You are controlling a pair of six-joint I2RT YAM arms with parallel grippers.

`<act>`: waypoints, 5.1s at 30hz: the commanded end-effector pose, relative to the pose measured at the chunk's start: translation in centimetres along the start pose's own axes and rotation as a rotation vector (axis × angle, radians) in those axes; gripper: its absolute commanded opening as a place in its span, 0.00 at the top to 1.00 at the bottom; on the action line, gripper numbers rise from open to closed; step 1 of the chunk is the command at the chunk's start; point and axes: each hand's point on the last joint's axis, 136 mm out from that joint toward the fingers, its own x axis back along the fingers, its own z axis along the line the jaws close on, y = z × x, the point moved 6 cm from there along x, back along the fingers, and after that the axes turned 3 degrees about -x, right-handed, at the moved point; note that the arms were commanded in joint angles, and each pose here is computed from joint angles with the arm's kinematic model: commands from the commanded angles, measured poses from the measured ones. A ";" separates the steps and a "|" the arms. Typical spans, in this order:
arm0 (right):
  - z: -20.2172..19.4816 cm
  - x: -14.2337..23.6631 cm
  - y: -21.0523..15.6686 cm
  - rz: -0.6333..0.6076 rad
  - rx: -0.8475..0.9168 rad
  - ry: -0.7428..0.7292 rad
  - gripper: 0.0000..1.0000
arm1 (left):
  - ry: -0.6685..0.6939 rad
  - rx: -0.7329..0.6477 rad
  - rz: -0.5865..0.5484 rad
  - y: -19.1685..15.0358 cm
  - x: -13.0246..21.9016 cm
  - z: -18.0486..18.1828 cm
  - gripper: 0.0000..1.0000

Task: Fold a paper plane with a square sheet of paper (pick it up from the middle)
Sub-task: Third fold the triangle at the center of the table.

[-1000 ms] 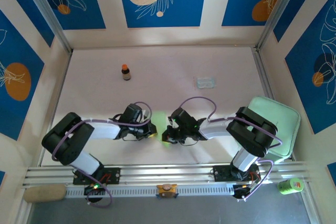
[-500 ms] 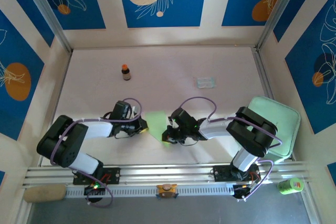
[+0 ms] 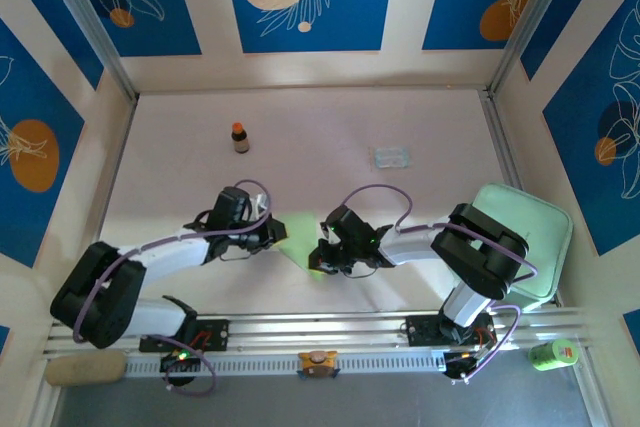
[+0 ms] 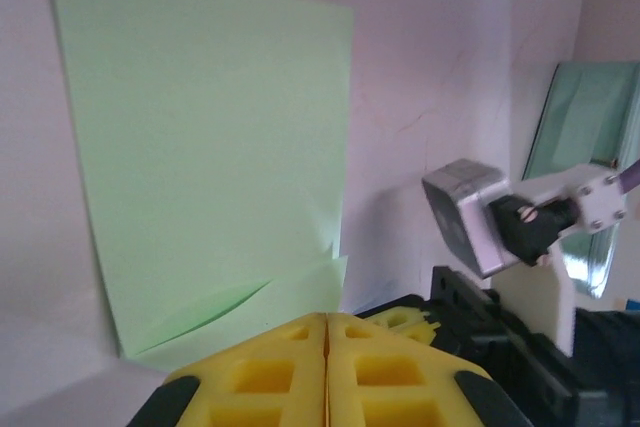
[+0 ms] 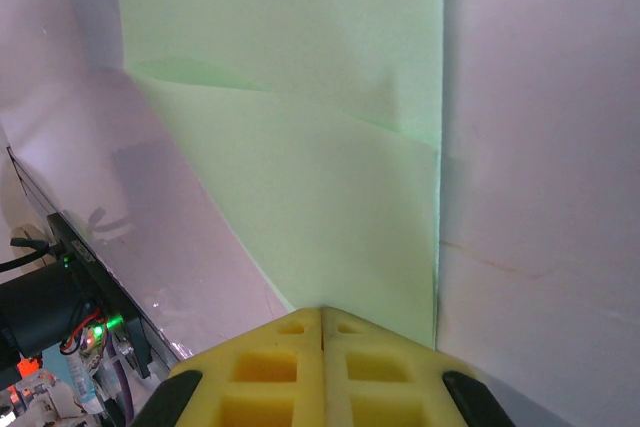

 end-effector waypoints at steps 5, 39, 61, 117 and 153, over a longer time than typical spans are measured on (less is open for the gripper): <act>-3.8 -0.1 -1.5 0.047 -0.063 -0.173 0.99 | 0.065 0.031 0.084 -1.0 -2.1 1.8 0.94; -1.8 0.6 -1.9 0.078 0.078 -0.052 0.93 | 0.159 0.066 0.126 -2.3 -2.8 4.6 1.00; 1.3 4.8 -1.2 -0.017 0.155 0.031 0.89 | 0.140 0.074 0.113 -2.1 -2.7 4.2 1.00; -3.5 2.1 -2.1 0.054 0.032 -0.080 0.95 | 0.038 0.047 -0.005 0.2 0.0 2.9 0.96; -0.9 5.2 2.7 -0.258 0.027 0.052 0.61 | 0.209 -0.145 -0.218 -0.3 5.6 2.3 0.51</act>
